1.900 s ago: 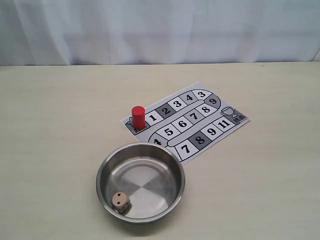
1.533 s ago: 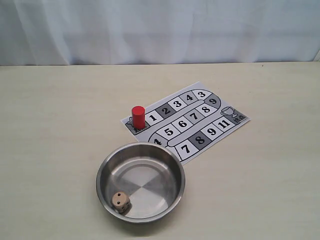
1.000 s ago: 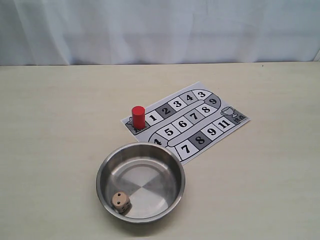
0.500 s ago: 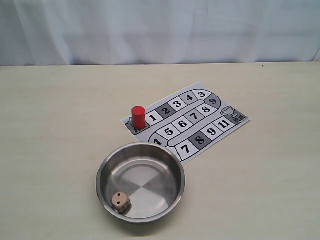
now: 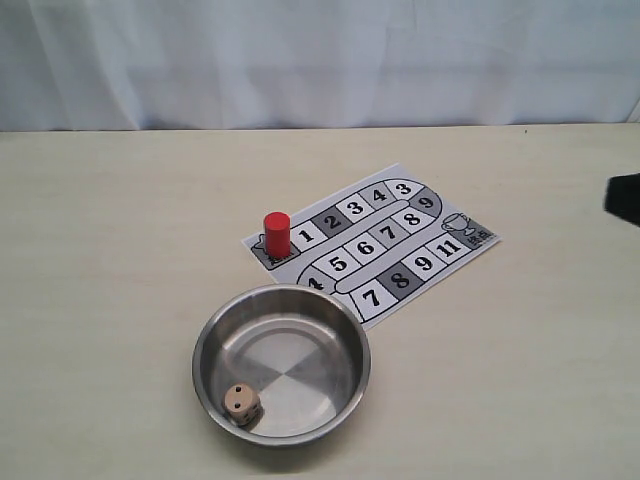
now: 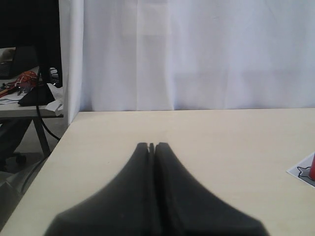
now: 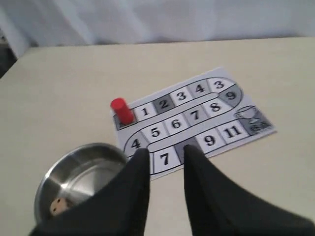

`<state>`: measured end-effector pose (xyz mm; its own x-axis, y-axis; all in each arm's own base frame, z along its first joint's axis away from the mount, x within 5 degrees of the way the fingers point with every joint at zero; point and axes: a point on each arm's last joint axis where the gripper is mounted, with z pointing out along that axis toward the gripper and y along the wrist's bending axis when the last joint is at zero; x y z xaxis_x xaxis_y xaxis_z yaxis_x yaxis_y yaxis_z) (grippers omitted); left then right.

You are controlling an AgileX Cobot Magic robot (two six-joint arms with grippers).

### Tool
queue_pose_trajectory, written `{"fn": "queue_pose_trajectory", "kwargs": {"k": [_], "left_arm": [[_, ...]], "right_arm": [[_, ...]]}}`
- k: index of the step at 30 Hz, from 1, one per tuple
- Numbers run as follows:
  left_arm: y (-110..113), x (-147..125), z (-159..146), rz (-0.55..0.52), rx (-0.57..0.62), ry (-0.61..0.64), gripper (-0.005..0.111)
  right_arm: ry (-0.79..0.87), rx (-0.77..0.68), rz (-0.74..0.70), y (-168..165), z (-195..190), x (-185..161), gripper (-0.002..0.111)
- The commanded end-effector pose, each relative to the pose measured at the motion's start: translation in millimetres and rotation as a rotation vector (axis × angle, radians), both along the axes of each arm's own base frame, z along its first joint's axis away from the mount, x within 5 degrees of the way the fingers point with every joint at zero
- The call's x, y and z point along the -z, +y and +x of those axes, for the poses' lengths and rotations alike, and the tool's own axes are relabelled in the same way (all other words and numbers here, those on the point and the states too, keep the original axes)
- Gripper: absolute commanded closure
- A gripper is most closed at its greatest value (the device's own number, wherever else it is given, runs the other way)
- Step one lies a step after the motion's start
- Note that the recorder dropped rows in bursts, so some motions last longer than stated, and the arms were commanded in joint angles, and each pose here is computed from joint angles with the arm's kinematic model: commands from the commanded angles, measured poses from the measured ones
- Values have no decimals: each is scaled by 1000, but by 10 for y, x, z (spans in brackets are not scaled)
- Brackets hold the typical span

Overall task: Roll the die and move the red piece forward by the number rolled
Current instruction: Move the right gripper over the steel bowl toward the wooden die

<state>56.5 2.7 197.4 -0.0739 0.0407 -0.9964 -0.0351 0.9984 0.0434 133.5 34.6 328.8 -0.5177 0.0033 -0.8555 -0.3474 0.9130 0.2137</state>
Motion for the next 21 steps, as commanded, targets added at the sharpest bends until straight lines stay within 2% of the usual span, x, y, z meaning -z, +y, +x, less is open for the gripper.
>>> {"fn": "queue_pose_trajectory", "kwargs": {"k": [1,6,10,12,21], "left_arm": [[-1,-29,-2,-2,1,-18,107],[-1,-29,-2,-2,1,-18,107],[-1,-29,-2,-2,1,-18,107],[-1,-29,-2,-2,1,-18,107],[-1,-29,-2,-2,1,-18,107]], "right_arm": [[-23,-266,-107,214,174,13,74],[3,-390,-175,432,399,68,71],[62,-453,-201,586,585,137,54],[82,-481,-205,663,655,168,50],[139,-616,-263,975,940,224,50]]}}
